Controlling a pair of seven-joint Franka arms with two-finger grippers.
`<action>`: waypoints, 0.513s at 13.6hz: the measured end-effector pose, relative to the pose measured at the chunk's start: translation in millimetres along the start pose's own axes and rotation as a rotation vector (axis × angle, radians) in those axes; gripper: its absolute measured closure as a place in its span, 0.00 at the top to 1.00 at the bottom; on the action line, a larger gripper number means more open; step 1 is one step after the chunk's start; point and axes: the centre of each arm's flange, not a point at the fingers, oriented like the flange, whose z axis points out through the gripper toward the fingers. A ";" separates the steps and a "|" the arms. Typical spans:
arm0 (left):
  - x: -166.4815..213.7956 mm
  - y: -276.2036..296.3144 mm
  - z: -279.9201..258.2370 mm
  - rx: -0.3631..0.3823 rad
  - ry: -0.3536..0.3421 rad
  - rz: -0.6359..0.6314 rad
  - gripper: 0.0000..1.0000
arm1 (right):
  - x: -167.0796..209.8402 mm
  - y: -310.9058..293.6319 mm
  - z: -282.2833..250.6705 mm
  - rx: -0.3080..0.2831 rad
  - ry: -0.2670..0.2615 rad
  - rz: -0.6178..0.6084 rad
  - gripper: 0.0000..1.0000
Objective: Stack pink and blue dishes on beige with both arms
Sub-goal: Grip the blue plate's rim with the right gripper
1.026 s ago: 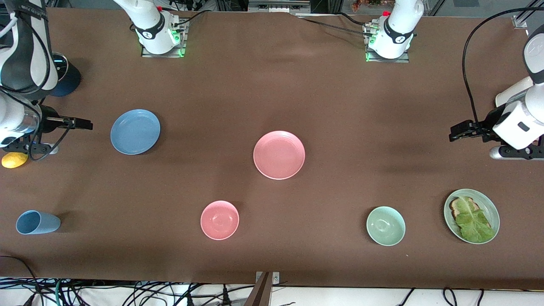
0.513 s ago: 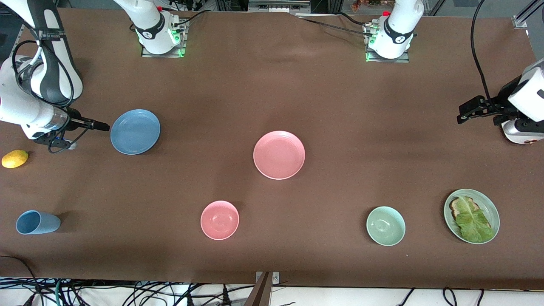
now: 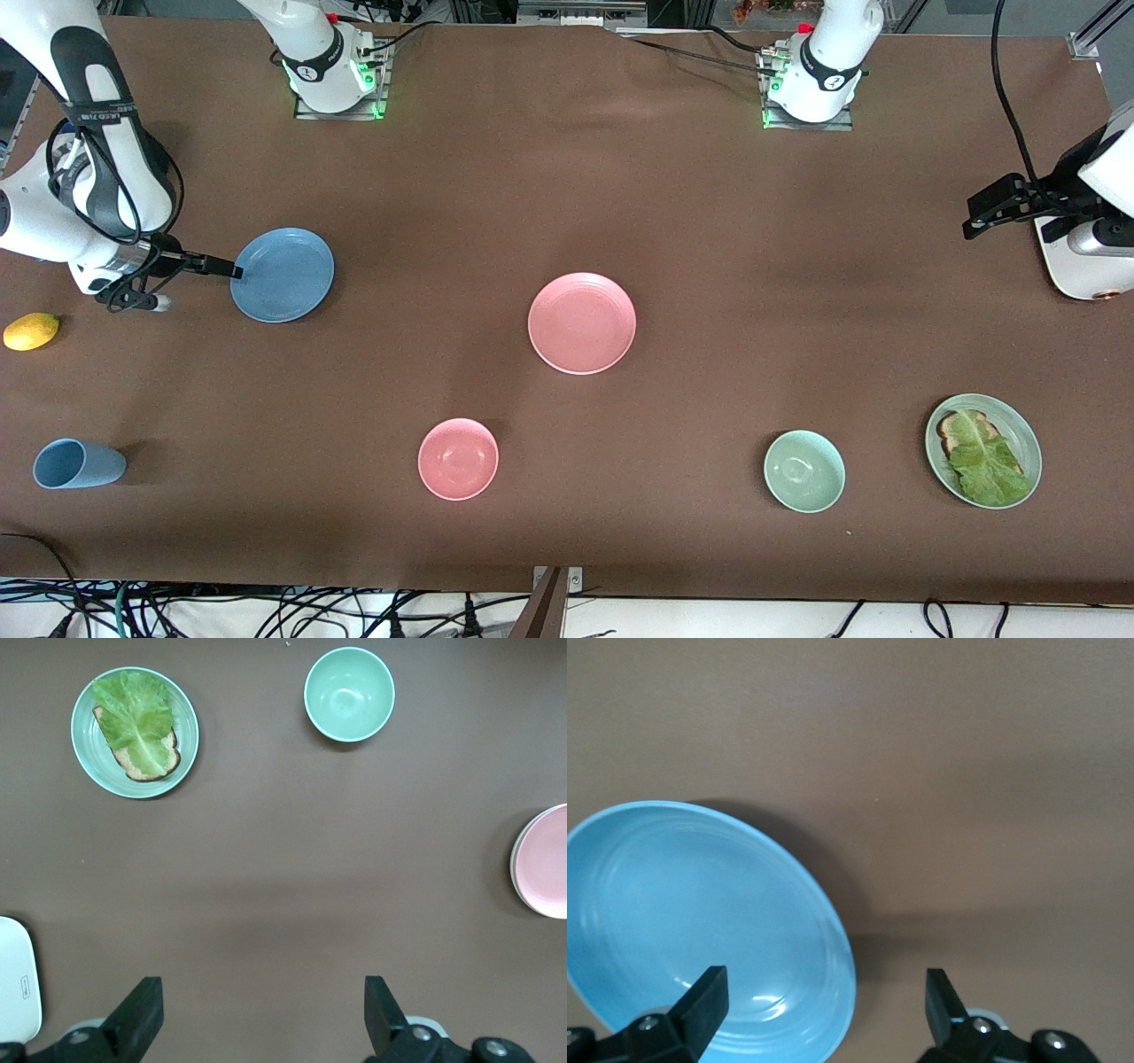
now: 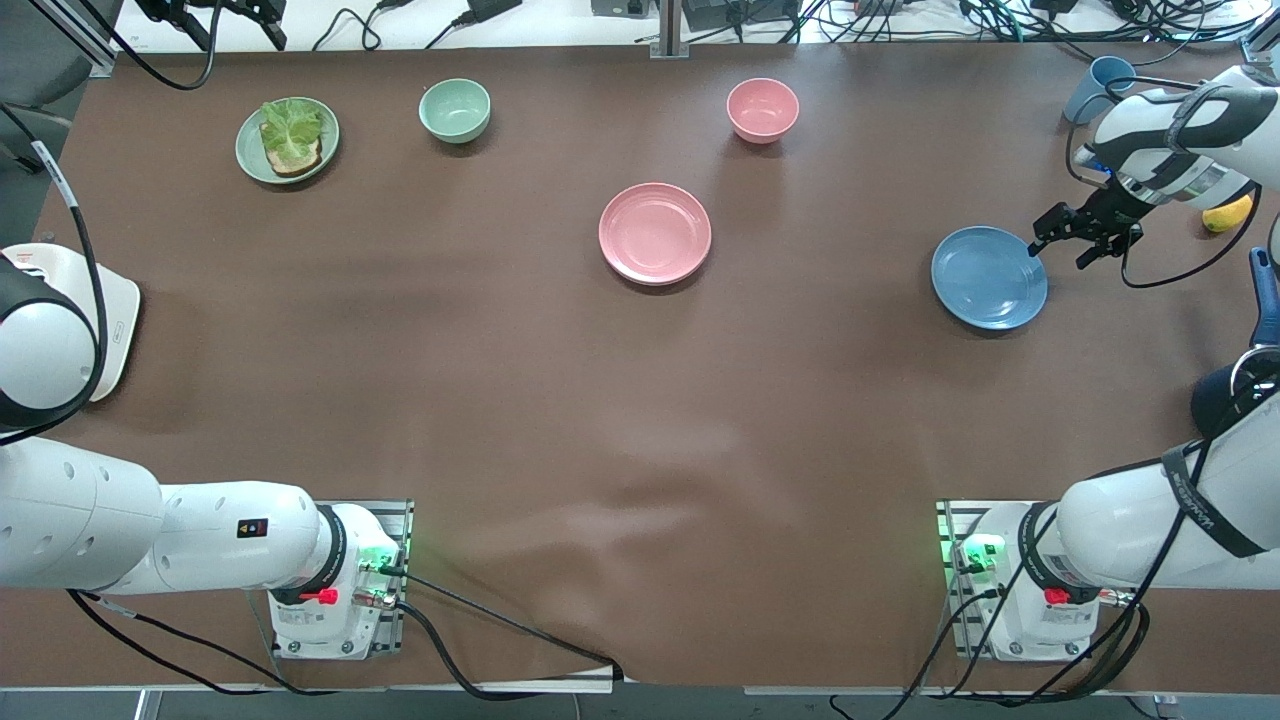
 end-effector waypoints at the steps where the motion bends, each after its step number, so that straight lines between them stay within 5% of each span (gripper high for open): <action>1: -0.4 0.4 0.1 -0.004 -0.003 -0.002 1.00 | 0.5 3.4 6.2 0.006 0.001 -0.013 0.99; 4: -1.3 3.5 2.9 -0.020 -0.016 -0.079 1.00 | 0.2 8.6 16.8 0.030 0.000 -0.038 0.98; 7: -1.3 17.6 3.8 -0.023 -0.020 -0.122 1.00 | 0.0 10.6 20.7 0.033 -0.003 -0.040 0.83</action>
